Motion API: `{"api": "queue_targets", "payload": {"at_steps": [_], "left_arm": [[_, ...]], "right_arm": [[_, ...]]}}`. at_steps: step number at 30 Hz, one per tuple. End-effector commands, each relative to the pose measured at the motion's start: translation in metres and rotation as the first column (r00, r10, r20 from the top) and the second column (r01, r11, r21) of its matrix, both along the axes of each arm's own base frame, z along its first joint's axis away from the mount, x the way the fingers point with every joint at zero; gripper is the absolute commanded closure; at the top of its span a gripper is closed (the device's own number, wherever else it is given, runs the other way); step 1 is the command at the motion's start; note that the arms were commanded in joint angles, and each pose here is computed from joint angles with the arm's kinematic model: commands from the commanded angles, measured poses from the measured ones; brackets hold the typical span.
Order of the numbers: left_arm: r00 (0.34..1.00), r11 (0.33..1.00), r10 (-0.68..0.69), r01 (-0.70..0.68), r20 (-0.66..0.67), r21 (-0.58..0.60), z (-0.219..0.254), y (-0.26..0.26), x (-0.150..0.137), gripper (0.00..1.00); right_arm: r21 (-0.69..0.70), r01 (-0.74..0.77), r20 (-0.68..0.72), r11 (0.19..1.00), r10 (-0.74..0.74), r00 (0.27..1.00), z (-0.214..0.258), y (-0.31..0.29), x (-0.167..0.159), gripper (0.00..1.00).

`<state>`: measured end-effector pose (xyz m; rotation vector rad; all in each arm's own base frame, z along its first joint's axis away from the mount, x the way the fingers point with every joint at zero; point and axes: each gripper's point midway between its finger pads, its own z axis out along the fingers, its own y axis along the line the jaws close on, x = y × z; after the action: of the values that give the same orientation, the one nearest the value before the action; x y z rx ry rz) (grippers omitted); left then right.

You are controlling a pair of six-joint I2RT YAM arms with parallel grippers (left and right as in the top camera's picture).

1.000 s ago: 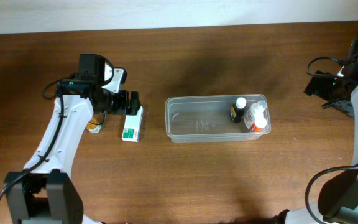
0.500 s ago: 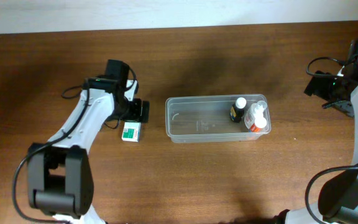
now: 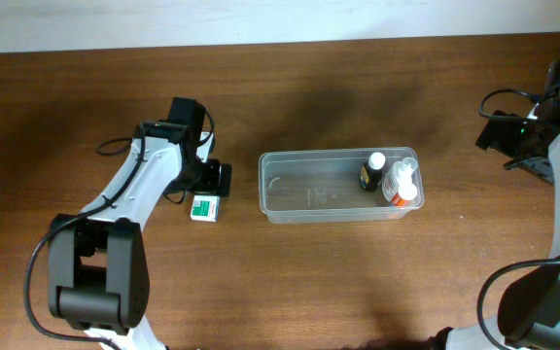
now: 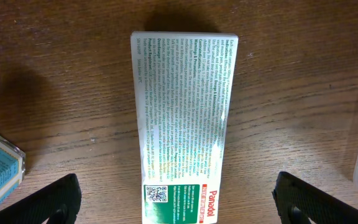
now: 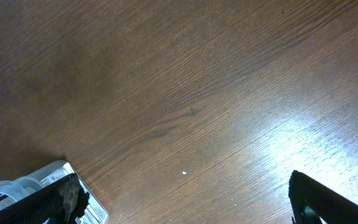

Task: Pack container
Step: 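Move the left gripper over the white-green medicine box, then lower the left gripper and grasp the medicine box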

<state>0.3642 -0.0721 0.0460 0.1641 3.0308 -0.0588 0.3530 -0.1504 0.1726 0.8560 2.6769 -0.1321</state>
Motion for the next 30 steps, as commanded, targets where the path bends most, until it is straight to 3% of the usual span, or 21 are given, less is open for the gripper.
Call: {"api": "queue_targets", "payload": {"at_steps": [1, 17, 30], "left_arm": [[1.000, 1.000, 0.020, -0.020, 0.008, 0.009, 0.001, -0.001, 0.004, 0.01], [0.995, 0.999, 0.037, -0.036, -0.090, 0.019, -0.030, -0.001, -0.005, 0.01], [0.995, 0.999, 0.037, -0.036, -0.088, 0.018, -0.032, -0.001, -0.004, 0.01]], "right_arm": [[-0.011, 0.017, -0.005, 1.000, -0.017, 1.000, -0.001, -0.004, -0.001, 0.02], [-0.011, 0.017, -0.005, 1.000, -0.017, 1.000, -0.001, -0.004, -0.001, 0.02], [-0.011, 0.017, -0.005, 1.000, -0.017, 1.000, -0.001, -0.004, -0.001, 0.02]]}}
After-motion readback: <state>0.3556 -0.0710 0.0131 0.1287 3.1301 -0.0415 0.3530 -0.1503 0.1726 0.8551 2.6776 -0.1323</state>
